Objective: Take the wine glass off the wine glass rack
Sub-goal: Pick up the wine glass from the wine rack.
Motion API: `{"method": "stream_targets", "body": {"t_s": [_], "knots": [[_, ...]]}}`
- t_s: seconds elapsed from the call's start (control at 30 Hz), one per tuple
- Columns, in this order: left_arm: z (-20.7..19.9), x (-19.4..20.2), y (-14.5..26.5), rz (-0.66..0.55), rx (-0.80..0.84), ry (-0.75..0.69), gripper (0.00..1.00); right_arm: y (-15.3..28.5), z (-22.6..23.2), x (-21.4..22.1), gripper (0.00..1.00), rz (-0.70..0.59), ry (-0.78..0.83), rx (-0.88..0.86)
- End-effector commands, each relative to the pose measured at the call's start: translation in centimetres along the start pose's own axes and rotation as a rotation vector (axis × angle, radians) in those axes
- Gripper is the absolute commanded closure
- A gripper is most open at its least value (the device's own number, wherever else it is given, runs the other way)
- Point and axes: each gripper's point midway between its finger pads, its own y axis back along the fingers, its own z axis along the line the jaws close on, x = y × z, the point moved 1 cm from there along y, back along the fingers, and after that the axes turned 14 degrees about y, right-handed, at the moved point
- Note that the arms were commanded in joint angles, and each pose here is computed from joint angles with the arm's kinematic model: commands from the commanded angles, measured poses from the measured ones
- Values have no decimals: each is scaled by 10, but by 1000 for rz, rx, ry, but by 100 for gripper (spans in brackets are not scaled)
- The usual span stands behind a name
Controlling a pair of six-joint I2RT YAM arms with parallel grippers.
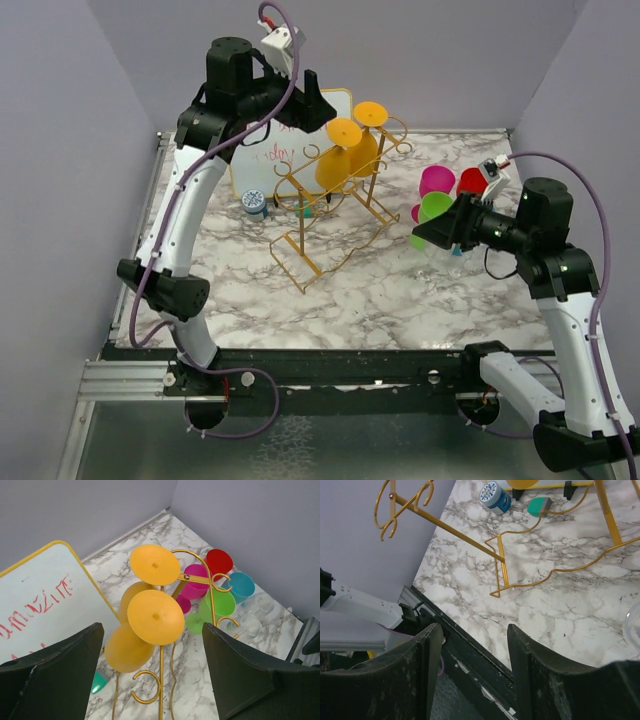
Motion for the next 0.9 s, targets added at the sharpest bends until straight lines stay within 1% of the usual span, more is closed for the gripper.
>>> {"method": "stream_targets", "body": {"t_s": [0.0,0.2,0.27,0.33,0.47,0.57,0.67,0.8,0.87], "knots": [[12,17,-23,97,99,106,20,1,7,2,41,-6,-18,-42],[29,33,-42,138,82,141,23,-1,5,6,43,13,-46,-37],[32,39,-44,153,82,141,29,0,3,8,43,12,-56,-20],[36,45,-44,167,76,145,30,-1,1,11,44,16,-67,-13],[40,57,-45,196,74,156,37,-3,-2,16,45,29,-83,-8],[38,59,-46,204,94,152,41,-4,-4,18,47,35,-93,1],[39,56,-48,193,95,146,49,-5,-7,21,49,57,-102,13],[34,58,-50,203,136,153,51,-5,-10,27,50,85,-108,25],[31,60,-51,210,161,154,57,-5,-10,28,50,83,-111,25]]}}
